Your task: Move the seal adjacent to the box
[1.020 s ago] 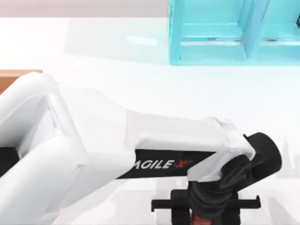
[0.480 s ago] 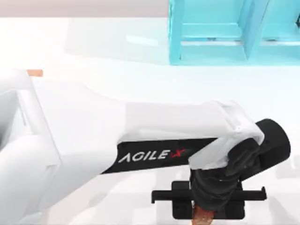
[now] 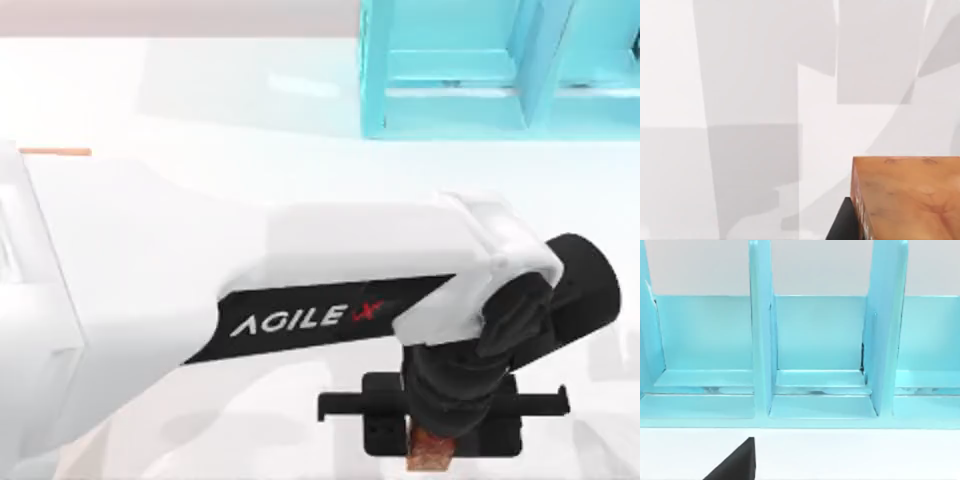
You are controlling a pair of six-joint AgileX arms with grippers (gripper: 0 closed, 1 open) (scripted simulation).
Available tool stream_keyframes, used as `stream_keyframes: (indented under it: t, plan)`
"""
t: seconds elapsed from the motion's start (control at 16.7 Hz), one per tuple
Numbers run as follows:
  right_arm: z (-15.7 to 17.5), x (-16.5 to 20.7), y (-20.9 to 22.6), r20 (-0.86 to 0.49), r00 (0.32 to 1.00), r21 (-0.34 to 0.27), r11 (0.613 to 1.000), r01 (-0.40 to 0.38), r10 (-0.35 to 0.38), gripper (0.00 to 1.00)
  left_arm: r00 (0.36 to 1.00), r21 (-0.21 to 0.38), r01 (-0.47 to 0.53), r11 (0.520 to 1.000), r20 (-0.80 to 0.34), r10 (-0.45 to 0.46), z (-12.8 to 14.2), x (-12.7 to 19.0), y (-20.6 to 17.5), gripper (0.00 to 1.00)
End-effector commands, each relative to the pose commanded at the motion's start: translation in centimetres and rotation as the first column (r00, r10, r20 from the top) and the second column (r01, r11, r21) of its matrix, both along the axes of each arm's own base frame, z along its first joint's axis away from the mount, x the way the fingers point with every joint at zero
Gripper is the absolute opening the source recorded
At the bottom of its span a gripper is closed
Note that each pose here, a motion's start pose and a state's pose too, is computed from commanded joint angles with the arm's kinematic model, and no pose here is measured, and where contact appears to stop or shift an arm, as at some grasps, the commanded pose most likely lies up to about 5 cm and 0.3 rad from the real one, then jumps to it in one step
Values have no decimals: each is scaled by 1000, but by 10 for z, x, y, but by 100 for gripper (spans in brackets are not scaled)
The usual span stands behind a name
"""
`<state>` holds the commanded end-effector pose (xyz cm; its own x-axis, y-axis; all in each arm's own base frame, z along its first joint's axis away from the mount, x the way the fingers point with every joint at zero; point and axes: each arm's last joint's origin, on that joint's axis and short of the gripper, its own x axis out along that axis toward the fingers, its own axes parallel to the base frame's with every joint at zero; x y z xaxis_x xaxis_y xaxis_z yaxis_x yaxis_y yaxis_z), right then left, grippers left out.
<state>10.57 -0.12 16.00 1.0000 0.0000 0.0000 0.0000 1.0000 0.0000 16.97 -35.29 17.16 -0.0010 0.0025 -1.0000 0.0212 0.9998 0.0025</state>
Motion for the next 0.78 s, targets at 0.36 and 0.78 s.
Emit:
stream_keyframes:
  t: [0.36, 0.78]
  plan:
    - [0, 0, 0, 0, 1000, 0, 1000, 0, 0, 100, 1000, -4, 1, 1000, 2, -1, 39, 47, 80, 0]
    - [0, 0, 0, 0, 1000, 0, 1000, 0, 0, 100, 1000, -7, -1, 1000, 7, 1, 83, 61, 220, 0]
